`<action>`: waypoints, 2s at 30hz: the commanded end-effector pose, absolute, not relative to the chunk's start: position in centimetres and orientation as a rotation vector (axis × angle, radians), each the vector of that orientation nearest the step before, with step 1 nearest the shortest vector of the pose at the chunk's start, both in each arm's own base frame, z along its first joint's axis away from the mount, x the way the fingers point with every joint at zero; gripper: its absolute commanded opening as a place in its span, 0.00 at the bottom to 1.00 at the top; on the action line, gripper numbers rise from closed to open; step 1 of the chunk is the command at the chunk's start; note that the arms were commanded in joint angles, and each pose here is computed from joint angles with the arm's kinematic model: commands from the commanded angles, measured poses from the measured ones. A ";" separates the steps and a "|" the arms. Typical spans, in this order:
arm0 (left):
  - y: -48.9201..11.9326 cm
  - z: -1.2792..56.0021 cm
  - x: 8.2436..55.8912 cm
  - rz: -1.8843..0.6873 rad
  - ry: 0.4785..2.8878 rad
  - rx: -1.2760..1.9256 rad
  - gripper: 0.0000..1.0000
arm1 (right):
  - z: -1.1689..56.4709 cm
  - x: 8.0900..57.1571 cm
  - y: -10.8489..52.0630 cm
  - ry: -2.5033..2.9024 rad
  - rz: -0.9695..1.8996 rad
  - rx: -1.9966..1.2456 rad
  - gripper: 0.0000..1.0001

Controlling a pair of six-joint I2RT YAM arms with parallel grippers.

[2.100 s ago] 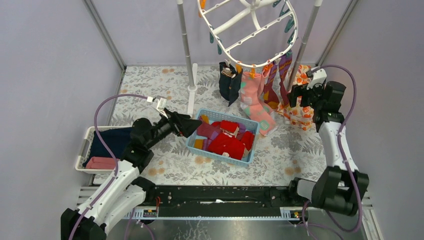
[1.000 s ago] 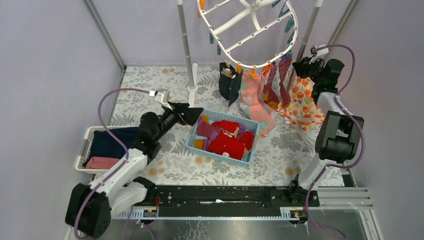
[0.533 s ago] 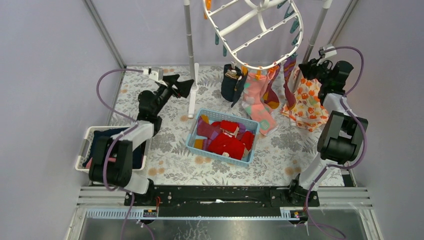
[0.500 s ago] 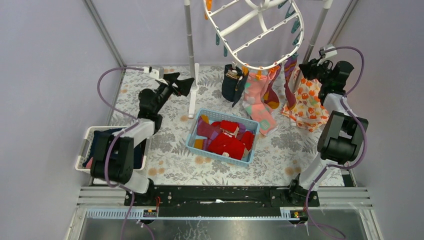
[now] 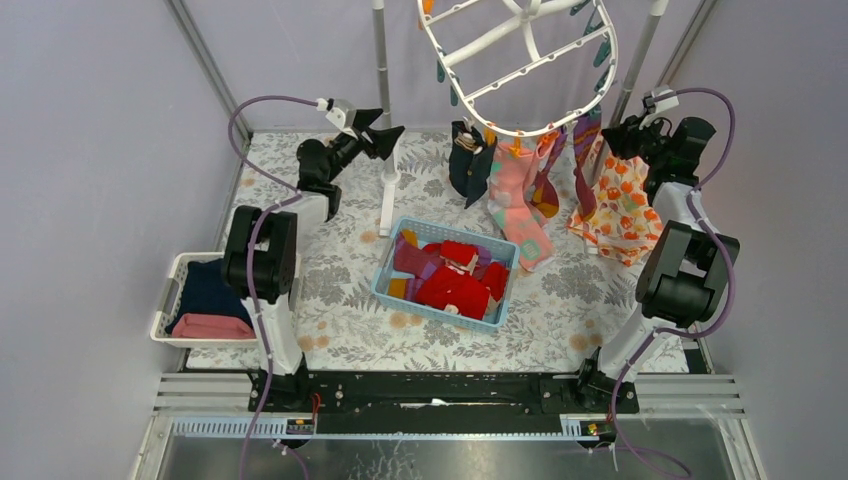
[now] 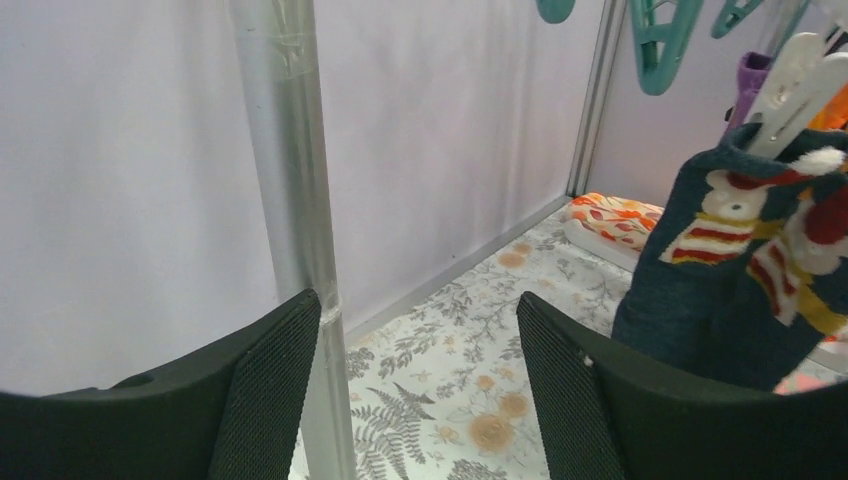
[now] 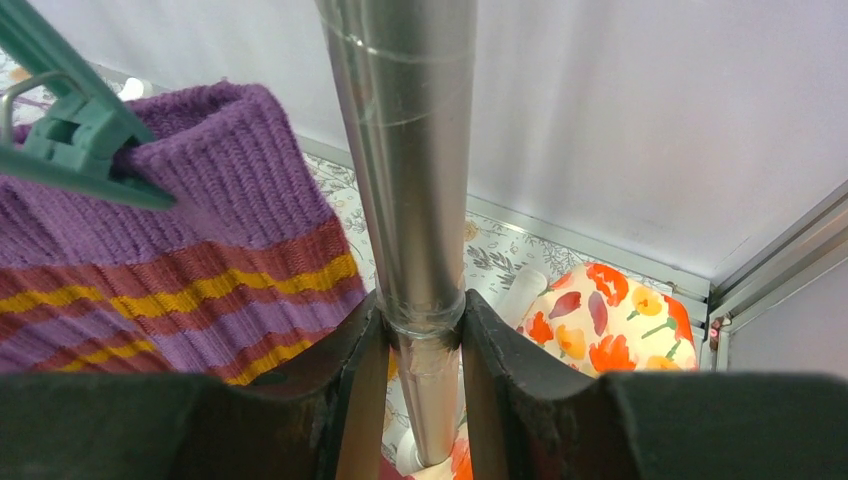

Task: Clip the socks to the hanger
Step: Adjust the clothesline at the center of the board.

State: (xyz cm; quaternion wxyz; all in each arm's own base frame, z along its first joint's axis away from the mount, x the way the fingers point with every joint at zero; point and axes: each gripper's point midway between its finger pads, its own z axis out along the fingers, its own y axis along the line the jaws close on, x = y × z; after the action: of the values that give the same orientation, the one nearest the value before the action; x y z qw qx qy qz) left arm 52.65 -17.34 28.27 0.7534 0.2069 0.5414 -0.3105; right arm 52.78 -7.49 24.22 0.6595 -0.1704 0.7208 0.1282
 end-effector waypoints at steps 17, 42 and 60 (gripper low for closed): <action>-15.9 28.2 59.4 -0.565 1.135 0.389 0.63 | 29.4 52.4 -7.0 1.518 0.297 -0.466 0.22; -17.6 29.2 56.3 -0.684 1.039 0.440 0.12 | 29.6 51.8 -6.3 1.526 0.337 -0.482 0.23; -12.6 30.4 45.9 -0.494 1.093 0.278 0.04 | 28.9 54.2 5.0 1.540 0.557 -0.668 0.24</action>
State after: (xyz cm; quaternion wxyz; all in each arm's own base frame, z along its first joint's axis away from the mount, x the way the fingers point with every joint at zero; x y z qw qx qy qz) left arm 47.90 -13.66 27.54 0.7838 0.1377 0.5422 -0.2695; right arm 54.14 -1.32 24.68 0.6221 -0.2299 0.7187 0.2087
